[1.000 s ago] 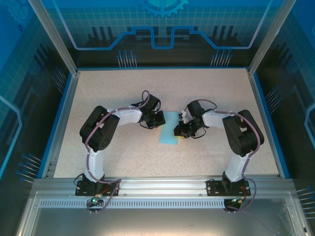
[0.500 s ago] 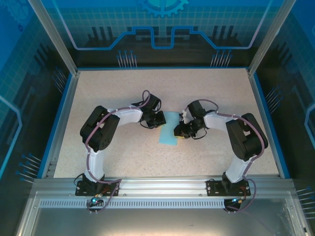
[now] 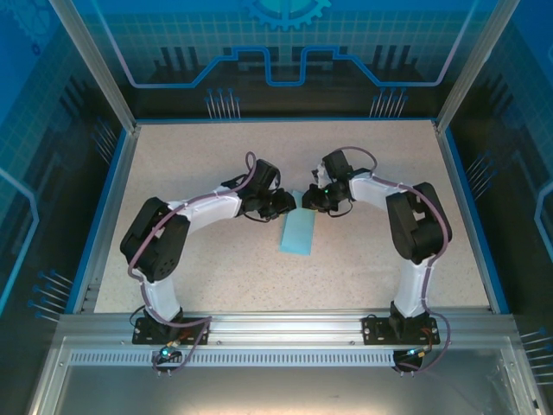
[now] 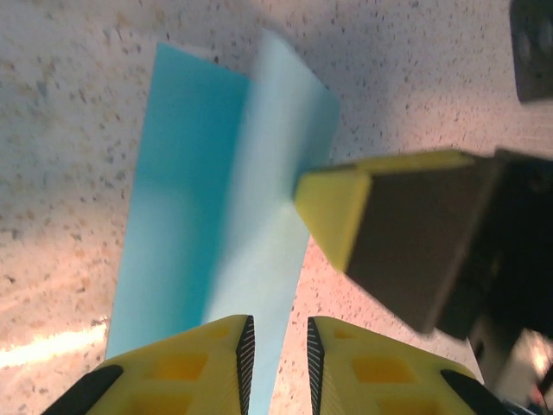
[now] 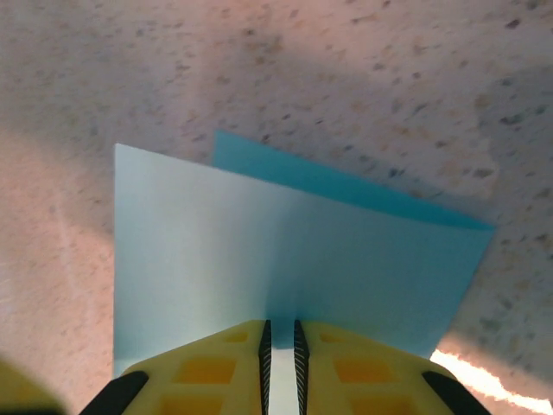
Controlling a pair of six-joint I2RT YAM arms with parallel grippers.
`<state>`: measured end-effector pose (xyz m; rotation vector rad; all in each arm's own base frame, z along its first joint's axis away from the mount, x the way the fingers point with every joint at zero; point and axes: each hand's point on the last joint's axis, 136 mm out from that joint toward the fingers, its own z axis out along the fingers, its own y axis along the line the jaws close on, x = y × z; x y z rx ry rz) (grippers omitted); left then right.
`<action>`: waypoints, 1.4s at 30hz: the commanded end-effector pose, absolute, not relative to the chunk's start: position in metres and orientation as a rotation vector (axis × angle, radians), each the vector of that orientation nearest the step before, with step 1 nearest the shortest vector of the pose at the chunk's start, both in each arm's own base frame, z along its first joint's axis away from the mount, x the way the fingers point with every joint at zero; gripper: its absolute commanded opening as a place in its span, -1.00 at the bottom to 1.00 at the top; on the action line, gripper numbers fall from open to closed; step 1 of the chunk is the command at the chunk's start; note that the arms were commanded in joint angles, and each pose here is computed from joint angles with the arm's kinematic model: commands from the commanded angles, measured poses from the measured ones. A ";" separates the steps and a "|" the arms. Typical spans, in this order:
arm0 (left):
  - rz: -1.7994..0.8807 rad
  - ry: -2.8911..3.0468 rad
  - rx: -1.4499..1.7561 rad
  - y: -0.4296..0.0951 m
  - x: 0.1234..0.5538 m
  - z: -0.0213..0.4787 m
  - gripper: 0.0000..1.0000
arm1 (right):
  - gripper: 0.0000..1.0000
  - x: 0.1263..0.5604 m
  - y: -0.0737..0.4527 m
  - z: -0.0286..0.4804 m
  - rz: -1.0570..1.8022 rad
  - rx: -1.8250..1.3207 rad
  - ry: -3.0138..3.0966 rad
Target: Fold a paper plane with a square sheet of paper (pick it up from the middle)
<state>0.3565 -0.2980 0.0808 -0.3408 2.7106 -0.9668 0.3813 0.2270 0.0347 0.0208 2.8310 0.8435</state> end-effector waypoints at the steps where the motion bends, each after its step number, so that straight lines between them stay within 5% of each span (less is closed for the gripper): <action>1: -0.992 2.729 -0.328 -0.307 0.337 0.083 -0.46 | -0.65 0.387 0.215 0.023 0.731 0.059 2.870; 14: -1.028 2.773 -0.211 -0.354 0.293 0.077 -0.47 | -0.66 0.373 0.183 0.011 0.538 0.329 2.897; 34: -0.876 2.902 -0.227 -0.357 0.268 0.005 -0.83 | -0.66 0.362 0.196 0.051 0.982 0.236 2.736; 42: -0.830 2.931 -0.248 -0.347 0.259 -0.008 -0.91 | -0.68 0.323 0.202 0.047 1.056 0.149 2.795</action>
